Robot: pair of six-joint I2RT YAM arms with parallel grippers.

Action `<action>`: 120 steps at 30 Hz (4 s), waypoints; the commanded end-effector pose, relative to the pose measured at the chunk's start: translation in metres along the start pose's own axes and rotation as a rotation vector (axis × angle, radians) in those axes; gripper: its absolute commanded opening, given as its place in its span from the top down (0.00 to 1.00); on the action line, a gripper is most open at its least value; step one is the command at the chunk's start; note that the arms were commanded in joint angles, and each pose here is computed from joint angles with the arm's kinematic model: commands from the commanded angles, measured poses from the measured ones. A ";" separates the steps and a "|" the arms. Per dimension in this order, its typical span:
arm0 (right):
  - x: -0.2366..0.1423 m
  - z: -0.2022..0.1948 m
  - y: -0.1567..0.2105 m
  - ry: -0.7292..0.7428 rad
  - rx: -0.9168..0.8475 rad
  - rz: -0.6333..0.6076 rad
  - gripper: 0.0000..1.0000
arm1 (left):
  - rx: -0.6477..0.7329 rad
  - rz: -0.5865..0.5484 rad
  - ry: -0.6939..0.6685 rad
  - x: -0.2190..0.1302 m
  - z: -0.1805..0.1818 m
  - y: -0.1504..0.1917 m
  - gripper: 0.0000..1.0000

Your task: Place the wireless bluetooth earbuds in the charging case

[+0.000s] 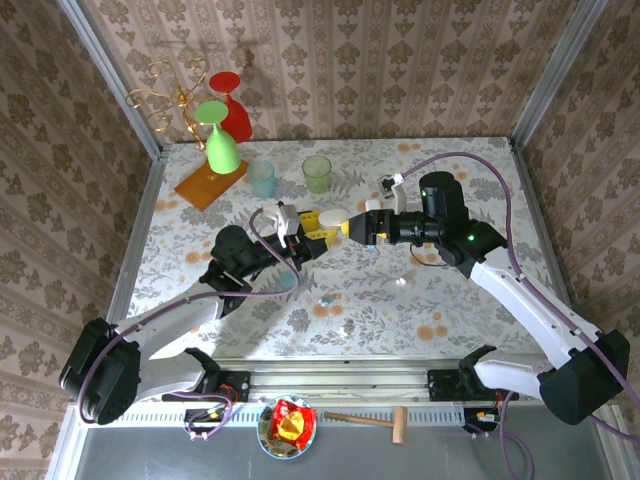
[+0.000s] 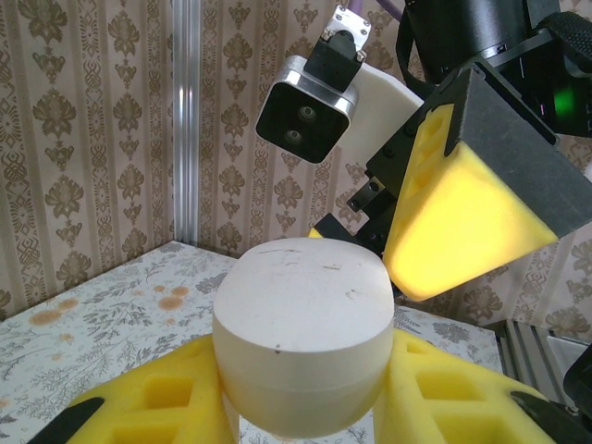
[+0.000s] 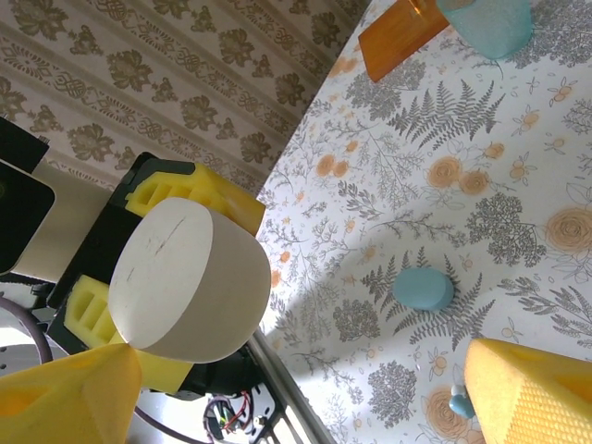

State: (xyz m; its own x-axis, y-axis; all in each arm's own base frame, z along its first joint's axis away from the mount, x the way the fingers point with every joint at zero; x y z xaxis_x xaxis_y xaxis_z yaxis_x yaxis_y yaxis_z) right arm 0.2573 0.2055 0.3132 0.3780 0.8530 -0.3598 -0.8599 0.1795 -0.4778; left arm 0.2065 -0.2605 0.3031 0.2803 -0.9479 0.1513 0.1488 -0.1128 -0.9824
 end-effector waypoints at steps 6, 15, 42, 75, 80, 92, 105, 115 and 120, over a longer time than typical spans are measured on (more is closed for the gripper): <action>-0.007 0.010 -0.021 0.030 -0.035 -0.103 0.10 | 0.037 -0.057 0.058 0.002 -0.007 -0.021 0.73; -0.005 0.007 -0.024 0.041 -0.037 -0.107 0.11 | 0.041 -0.063 0.060 0.002 -0.008 -0.022 0.73; -0.014 0.011 -0.011 0.087 -0.479 -0.108 0.08 | -0.006 -0.056 0.112 0.003 -0.010 -0.024 0.73; -0.016 0.036 0.005 -0.047 -0.627 -0.052 0.07 | -0.021 -0.016 0.154 0.003 -0.014 -0.016 0.73; -0.011 0.029 0.003 0.006 -0.635 -0.054 0.06 | -0.024 -0.020 0.164 0.004 -0.014 -0.019 0.73; -0.013 0.018 -0.019 0.151 -0.584 -0.178 0.07 | -0.039 -0.019 0.186 0.003 -0.018 -0.017 0.73; -0.014 0.017 -0.029 0.172 -0.547 -0.222 0.08 | -0.034 -0.025 0.202 0.004 -0.019 -0.016 0.74; -0.017 0.023 -0.036 0.172 -0.534 -0.238 0.08 | -0.026 -0.024 0.202 0.002 -0.020 -0.014 0.74; -0.021 0.025 -0.035 0.182 -0.534 -0.237 0.08 | -0.018 -0.023 0.198 0.002 -0.020 -0.013 0.73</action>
State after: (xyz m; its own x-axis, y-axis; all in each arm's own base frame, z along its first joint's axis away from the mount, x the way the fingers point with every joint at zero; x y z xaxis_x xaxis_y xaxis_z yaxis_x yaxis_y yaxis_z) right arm 0.2705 0.1966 0.3435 0.6085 0.7253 -0.3219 -0.4935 0.0283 -0.8693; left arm 0.1919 -0.2682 0.2984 0.1155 -0.9879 0.1039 0.0697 -0.0963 -0.9929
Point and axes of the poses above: each hand's point on the last joint's axis, 136 mm out from that joint toward the fingers, its own x axis out along the fingers, its own z axis along the line the jaws close on, y = z × x, the point moved 5 cm from there along -x, back along the fingers, and after that the axes turned 12 degrees about x, right-handed, at the moved point
